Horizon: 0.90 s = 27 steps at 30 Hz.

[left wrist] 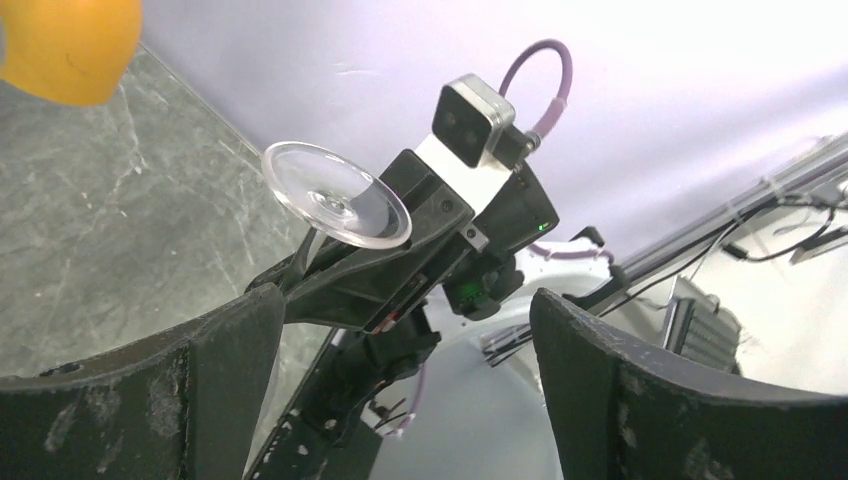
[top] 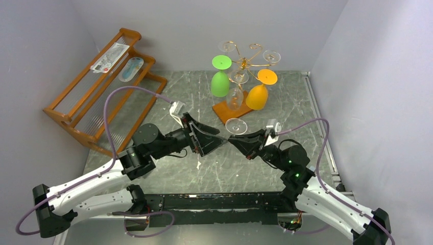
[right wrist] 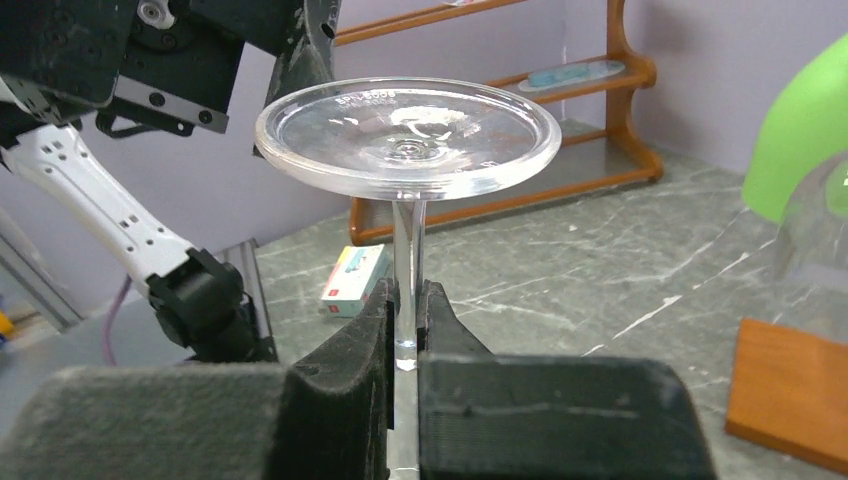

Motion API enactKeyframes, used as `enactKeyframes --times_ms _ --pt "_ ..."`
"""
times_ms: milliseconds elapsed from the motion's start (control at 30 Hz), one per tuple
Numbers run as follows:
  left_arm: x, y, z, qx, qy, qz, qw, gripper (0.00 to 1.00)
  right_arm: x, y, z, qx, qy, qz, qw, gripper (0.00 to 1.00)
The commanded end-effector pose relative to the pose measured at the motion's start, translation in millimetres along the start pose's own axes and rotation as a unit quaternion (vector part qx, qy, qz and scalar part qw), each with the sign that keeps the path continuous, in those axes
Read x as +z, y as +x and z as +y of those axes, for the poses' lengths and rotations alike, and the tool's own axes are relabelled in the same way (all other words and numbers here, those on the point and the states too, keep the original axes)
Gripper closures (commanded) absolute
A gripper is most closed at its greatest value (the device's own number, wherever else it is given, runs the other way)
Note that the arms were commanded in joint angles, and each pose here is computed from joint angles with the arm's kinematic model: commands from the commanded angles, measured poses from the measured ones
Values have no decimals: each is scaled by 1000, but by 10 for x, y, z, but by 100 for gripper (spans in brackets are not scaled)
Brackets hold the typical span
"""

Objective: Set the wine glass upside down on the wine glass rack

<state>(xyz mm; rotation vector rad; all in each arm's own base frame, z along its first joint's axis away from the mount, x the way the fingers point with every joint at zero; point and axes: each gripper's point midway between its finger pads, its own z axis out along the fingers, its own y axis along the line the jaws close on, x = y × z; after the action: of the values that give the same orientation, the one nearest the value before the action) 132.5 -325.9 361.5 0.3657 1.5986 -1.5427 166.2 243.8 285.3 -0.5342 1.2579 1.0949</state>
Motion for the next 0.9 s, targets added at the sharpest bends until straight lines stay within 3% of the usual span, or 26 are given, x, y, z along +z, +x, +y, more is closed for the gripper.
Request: enactKeyframes --times_ms 0,133,367,467,700,867 --pt "-11 -224 -48 -64 -20 -40 997 4 82 -294 86 -100 -34 -35 994 100" --pt "68 -111 129 -164 -86 -17 983 4 93 -316 95 -135 -43 -38 989 100" --pt "213 -85 237 -187 -96 11 978 9 97 -281 133 -138 -56 -34 988 100" --pt "191 -117 346 -200 -96 2 975 19 82 -255 152 -131 -62 -35 989 100" --pt "211 -31 379 -248 -50 30 967 55 92 -172 134 -128 -63 -26 989 100" --pt "225 38 347 -254 -24 54 965 61 119 -116 108 -125 -61 -17 990 100"
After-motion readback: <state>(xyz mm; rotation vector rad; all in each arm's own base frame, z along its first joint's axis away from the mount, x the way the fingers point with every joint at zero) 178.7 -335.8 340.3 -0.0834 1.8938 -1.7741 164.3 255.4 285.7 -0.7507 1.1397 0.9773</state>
